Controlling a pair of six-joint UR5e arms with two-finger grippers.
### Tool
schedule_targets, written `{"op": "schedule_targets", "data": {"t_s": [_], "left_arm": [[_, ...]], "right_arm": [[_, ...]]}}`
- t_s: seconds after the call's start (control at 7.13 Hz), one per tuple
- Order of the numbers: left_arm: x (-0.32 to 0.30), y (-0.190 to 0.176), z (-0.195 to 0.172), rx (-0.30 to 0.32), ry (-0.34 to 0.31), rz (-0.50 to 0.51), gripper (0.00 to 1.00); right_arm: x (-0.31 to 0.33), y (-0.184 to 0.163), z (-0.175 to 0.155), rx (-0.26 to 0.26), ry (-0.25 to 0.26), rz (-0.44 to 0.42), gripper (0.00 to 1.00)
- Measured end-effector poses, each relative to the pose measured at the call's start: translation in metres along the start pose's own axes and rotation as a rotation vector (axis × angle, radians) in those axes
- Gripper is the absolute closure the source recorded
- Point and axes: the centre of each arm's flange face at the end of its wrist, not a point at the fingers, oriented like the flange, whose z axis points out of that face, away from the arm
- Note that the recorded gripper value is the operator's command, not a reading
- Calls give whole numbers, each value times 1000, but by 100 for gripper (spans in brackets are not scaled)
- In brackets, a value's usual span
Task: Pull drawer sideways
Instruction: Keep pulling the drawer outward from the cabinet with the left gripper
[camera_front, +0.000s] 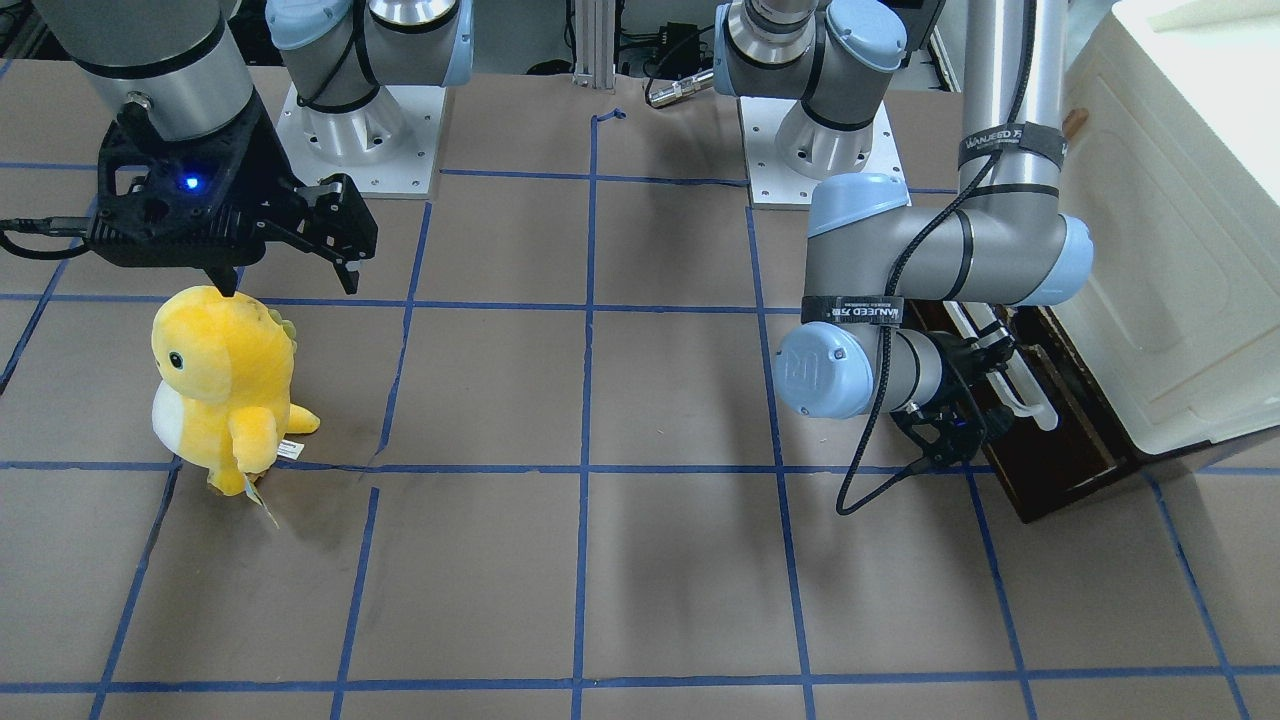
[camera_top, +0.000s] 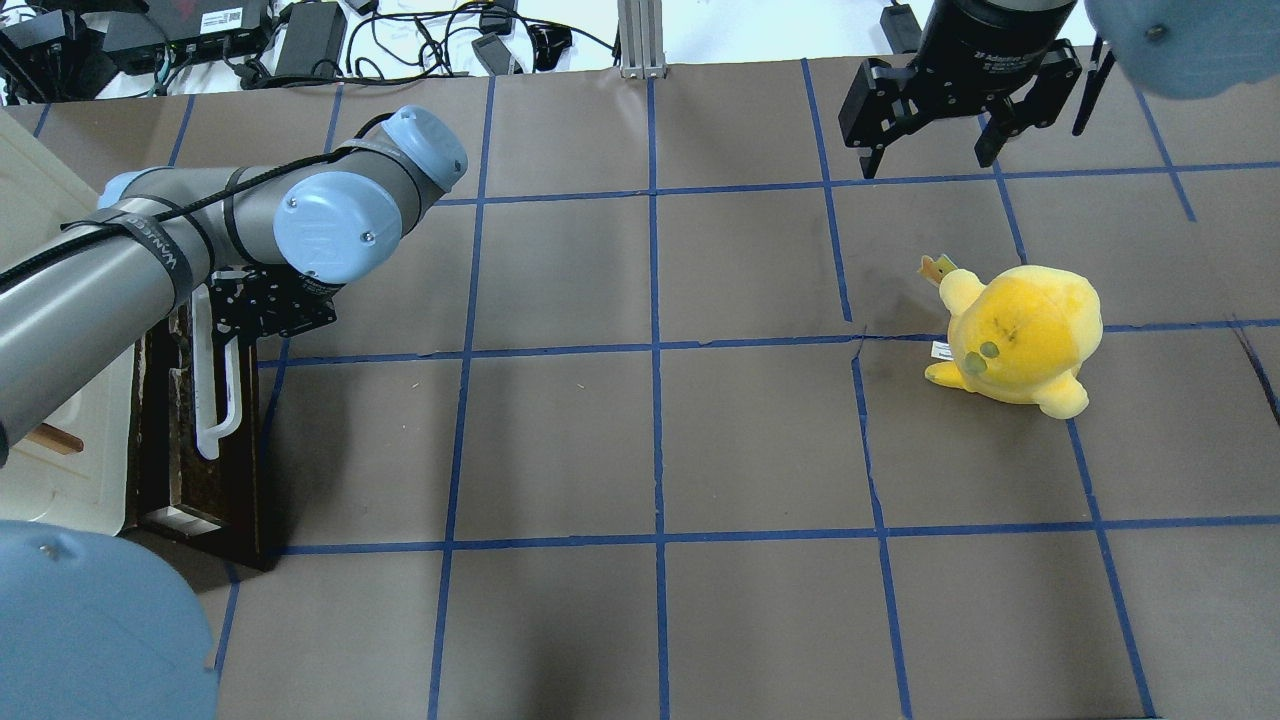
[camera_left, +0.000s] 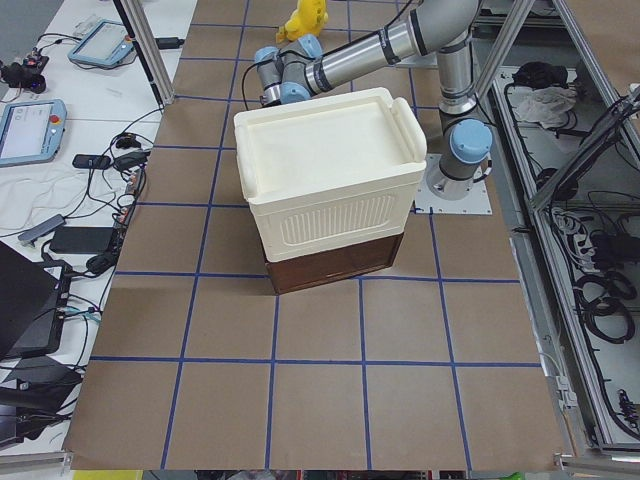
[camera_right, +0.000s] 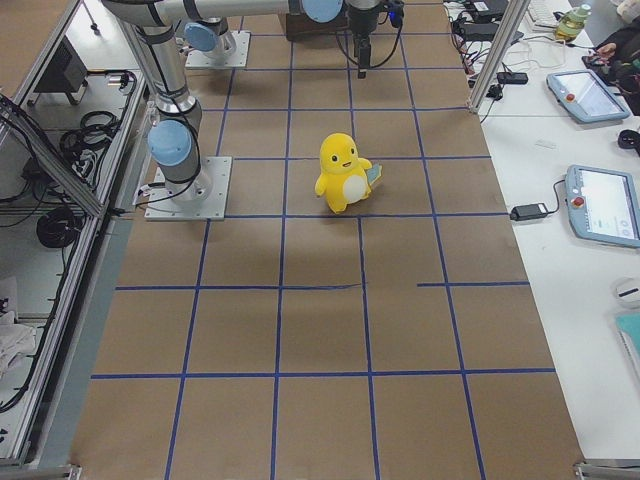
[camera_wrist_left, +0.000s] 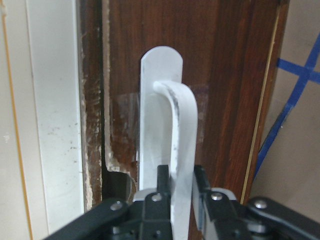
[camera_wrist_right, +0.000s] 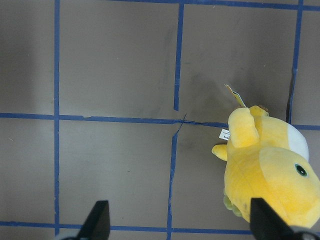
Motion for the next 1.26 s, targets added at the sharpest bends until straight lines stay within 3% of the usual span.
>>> {"op": "schedule_targets", "data": {"t_s": [1.26], "left_arm": [[6, 12, -6, -29, 7, 25, 100]], "right_arm": [[0, 0, 0, 0, 1, 0, 0]]}}
